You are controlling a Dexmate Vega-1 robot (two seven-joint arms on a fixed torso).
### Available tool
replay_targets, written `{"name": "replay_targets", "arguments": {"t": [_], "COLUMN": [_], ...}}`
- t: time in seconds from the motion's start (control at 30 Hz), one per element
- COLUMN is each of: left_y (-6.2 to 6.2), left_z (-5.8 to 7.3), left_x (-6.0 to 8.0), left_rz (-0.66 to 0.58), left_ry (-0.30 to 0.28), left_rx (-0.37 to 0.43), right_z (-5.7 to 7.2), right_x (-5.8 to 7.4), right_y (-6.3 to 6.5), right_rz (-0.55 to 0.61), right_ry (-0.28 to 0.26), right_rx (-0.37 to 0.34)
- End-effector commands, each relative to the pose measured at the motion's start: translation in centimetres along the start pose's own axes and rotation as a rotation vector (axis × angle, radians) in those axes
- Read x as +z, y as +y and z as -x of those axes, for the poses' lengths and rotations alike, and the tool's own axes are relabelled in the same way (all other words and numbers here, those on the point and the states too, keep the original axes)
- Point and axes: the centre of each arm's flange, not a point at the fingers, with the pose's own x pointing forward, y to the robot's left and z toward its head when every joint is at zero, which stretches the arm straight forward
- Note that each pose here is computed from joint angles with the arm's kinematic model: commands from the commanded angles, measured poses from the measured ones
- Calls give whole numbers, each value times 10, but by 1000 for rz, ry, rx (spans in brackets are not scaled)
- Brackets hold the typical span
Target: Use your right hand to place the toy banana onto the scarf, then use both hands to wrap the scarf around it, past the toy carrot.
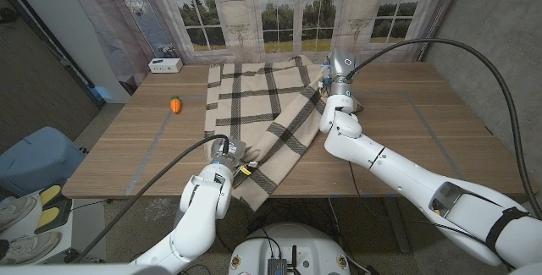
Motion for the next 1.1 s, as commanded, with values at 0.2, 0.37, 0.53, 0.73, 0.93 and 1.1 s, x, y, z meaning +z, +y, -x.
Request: {"name": "replay_targets", "arguments": {"t": [0.2,0.37,0.53,0.73,0.93,1.1], "left_y": [-6,9,29,49,65,75], "left_z": [12,24,34,45,57,66], "left_x": [-21,-34,-45,-53,-58,-60], "left_rz": [91,154,154,141,111,64], "left_ry": [193,152,83,56,82,120], "left_rx": [290,324,311,321,363,410], "right_z": [2,9,20,36,50,58], "right_x": [-1,-11,-28,-50,-68,-80], "right_y": [0,-2,-3,-6,-13,-20], "right_rz": [9,3,-13,-34,-60,-81], "right_ry": [-3,34,94,156,197,212], "right_rx": [-6,-18,-32,-49,-81,-114]}}
